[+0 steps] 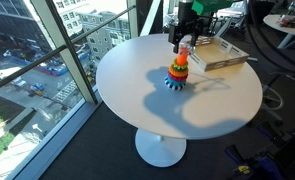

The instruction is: Put the circular object on the orange object

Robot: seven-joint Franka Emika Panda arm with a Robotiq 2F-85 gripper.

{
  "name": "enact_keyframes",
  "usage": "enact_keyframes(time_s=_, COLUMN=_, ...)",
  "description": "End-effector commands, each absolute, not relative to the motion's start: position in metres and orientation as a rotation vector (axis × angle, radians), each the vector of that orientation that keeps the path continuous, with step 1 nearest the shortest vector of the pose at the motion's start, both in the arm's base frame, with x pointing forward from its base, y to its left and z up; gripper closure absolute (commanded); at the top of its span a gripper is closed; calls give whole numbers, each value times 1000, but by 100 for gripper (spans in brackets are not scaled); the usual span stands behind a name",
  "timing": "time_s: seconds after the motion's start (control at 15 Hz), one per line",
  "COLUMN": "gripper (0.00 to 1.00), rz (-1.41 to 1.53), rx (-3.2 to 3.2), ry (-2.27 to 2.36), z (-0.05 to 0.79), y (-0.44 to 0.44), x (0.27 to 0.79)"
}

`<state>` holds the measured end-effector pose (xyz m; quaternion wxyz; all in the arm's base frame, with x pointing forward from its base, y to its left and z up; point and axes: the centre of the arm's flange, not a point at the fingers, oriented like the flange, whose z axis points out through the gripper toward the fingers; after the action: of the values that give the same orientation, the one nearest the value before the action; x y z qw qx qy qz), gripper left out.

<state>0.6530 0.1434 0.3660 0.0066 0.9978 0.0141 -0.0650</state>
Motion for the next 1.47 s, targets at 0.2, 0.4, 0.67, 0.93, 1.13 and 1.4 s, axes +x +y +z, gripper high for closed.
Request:
enact_keyframes(time_s=0.2, gripper=30, rz=-201, rx=3087, ry=21, z=367, y=151, x=673)
enact_keyframes(time_s=0.4, gripper=30, rz=-182, rx=3093, ry=7, z=360, y=148, x=675)
enact_keyframes(time_s=0.67, gripper=30, rz=-159, rx=3099, ry=1, z=355, y=144, x=677)
enact_keyframes(time_s=0.93, gripper=0, rz=-177, rx=3103, ry=16, z=356, y=145, x=675)
enact_keyframes(time_s=1.13, gripper=0, rz=-213, rx=3103, ry=25, z=360, y=145, x=673)
enact_keyframes(time_s=1.4, gripper=0, rz=-285, rx=3102, ry=54, z=372, y=143, x=667)
